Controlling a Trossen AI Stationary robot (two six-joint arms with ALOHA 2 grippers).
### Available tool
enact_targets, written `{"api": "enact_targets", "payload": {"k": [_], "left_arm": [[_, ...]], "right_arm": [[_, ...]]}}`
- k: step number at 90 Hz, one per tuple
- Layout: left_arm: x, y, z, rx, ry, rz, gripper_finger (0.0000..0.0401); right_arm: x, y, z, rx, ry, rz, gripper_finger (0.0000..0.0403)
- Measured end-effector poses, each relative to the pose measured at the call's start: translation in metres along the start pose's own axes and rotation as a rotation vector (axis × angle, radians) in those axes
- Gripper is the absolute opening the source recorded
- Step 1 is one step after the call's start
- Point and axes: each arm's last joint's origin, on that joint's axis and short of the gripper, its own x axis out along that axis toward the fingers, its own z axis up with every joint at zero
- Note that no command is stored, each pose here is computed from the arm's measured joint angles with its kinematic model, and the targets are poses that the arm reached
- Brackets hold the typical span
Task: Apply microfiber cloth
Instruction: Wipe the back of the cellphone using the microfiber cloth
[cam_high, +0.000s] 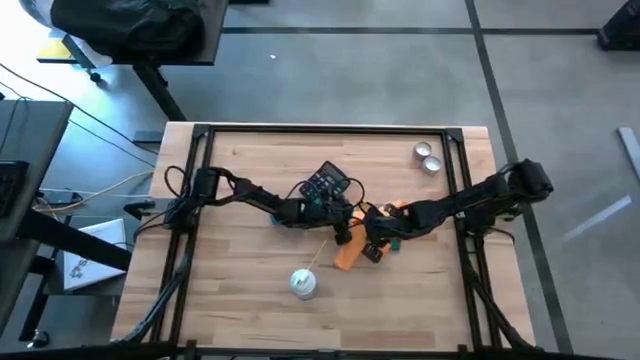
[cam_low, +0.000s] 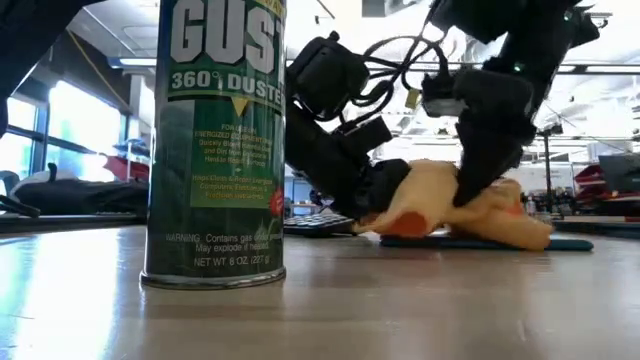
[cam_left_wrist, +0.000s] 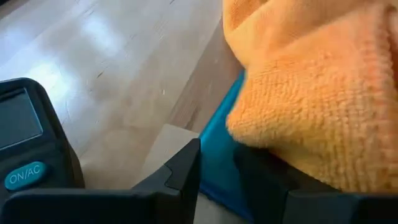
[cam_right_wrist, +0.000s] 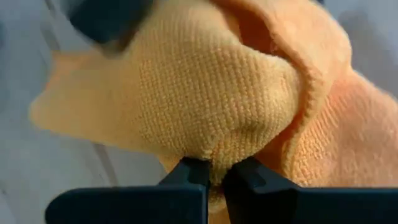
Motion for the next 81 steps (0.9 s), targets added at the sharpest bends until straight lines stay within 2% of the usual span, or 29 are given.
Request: {"api": "enact_targets", "payload": {"k": [23, 31, 40, 51, 67, 73, 81], "left_arm": [[0.0, 0.0, 0.0, 0.007, 0.0, 0.001, 0.0092], [0.0, 0.0, 0.0, 0.009, 0.0, 0.004, 0.0092], [-0.001, -0.001, 0.002, 0.032, -0.006, 0.001, 0.0092], [-0.014, -0.004, 0.011, 0.091, -0.012, -0.011, 0.0092], [-0.054, -0.025, 0.048, 0.162, -0.178, -0.068, 0.0092], [-0.064, -0.038, 0.049, 0.207, -0.205, -0.087, 0.0092], [-0.072, -0.054, 0.045, 0.278, -0.223, -0.122, 0.0092]], "right_arm": [[-0.018, -0.013, -0.042, 0.095, 0.352, -0.207, 0.0], [-0.028, -0.014, -0.054, 0.11, 0.406, -0.274, 0.0], [-0.031, -0.011, -0.057, 0.104, 0.362, -0.28, 0.0], [-0.029, -0.003, -0.051, 0.069, 0.259, -0.206, 0.0], [-0.025, 0.001, -0.037, -0.009, 0.119, -0.152, 0.0], [-0.025, -0.005, -0.034, 0.016, 0.107, -0.205, 0.0], [-0.03, -0.024, -0.033, 0.082, 0.093, -0.385, 0.0]]}}
